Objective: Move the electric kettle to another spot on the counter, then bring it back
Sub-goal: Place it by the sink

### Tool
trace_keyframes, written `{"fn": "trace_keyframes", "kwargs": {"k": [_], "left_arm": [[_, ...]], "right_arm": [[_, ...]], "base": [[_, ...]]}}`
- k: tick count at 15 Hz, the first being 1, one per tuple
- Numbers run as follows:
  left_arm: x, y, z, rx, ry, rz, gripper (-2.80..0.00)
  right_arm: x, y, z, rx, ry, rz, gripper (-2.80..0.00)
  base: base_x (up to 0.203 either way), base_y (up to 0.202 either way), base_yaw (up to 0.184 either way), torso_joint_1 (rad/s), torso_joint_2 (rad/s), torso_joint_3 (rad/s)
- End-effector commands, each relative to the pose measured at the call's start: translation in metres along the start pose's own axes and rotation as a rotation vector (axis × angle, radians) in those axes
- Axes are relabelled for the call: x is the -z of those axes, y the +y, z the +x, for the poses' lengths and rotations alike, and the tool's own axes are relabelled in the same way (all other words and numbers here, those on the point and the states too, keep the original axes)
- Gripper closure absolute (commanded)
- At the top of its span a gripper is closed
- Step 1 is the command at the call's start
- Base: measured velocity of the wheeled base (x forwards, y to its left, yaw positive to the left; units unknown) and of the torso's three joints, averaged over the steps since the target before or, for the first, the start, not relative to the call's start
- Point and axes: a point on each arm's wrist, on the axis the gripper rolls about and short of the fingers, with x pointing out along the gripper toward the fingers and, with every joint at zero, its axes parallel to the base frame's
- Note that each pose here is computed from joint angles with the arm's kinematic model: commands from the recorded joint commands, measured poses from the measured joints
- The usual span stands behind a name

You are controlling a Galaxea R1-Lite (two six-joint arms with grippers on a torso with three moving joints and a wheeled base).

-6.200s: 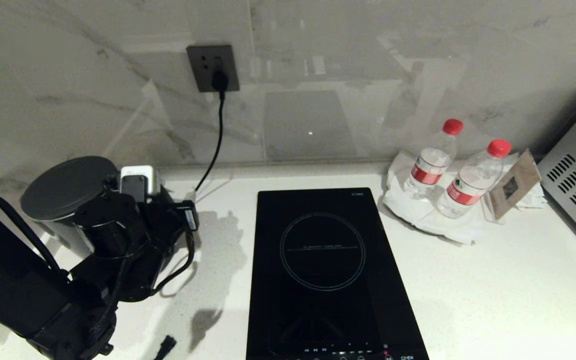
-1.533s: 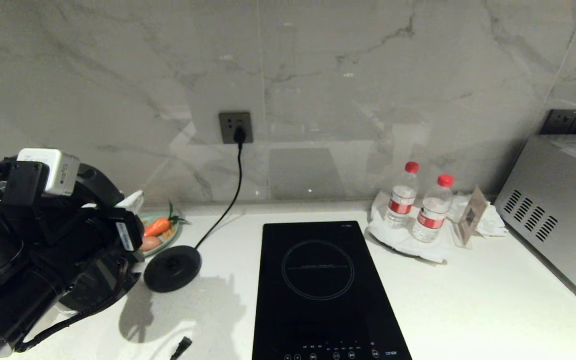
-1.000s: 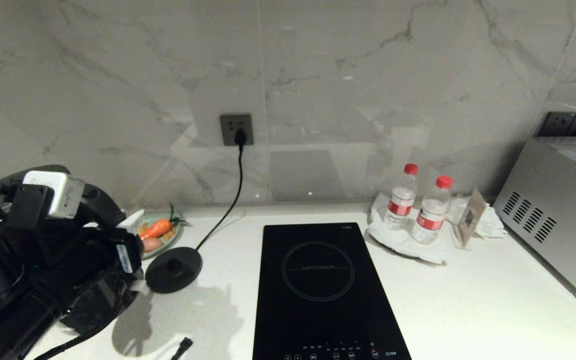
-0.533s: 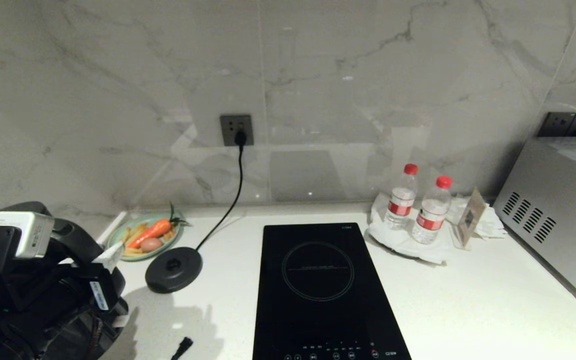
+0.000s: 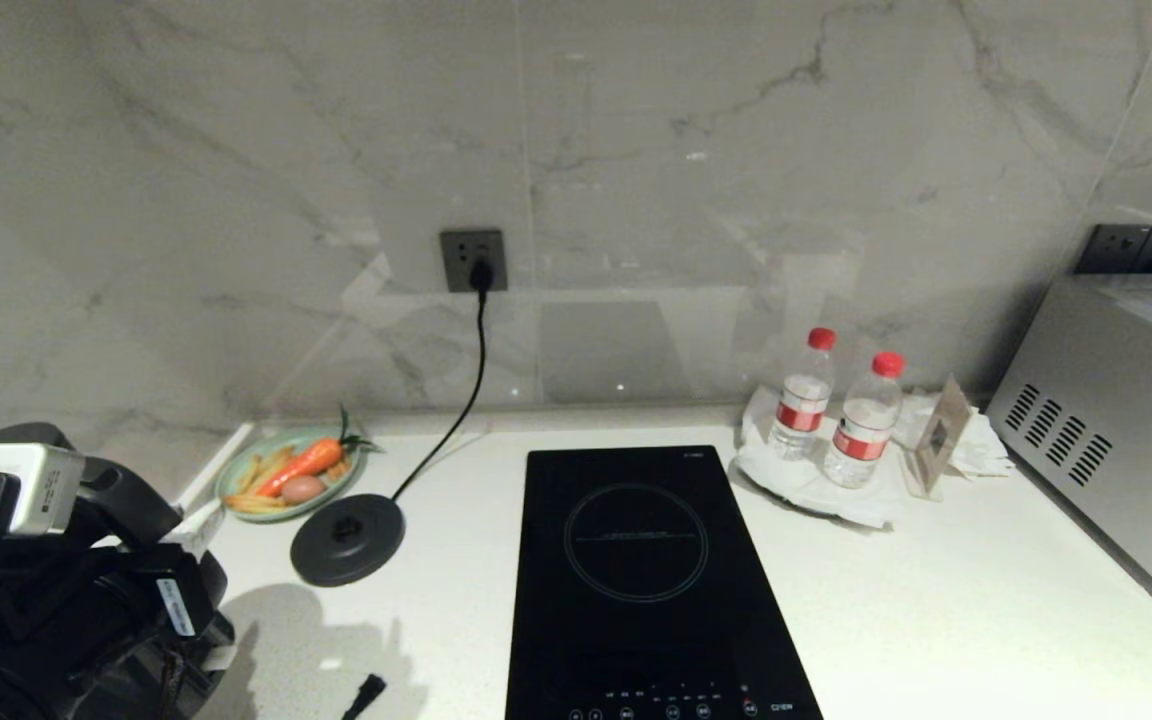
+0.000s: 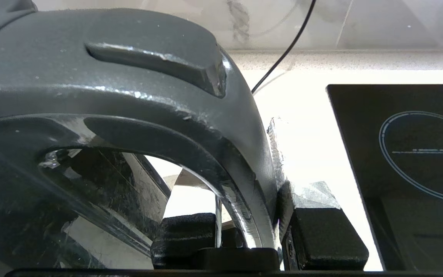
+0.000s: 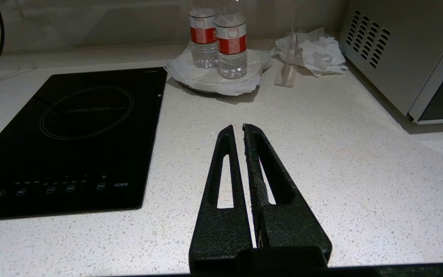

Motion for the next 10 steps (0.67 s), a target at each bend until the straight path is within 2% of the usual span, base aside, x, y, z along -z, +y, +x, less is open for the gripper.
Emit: {"fn": "trace_keyframes", "kwargs": {"k": [1, 10], "left_arm": [[0.0001, 0.0002, -0.0001, -0.004, -0.002, 0.000, 0.00], [0.0024, 0.0016, -0.0022, -0.005, 0.002, 0.009, 0.00]], "right_arm": [[-0.0001, 0.0000, 0.0000, 0.001, -0.001, 0.000, 0.00], [-0.0001, 0.0000, 0.0000, 0.000, -0.001, -0.002, 0.00]], "base": [[0.000, 0.000, 0.000, 0.000, 0.00, 0.000], [0.000, 0.000, 0.000, 0.000, 0.00, 0.000]]}}
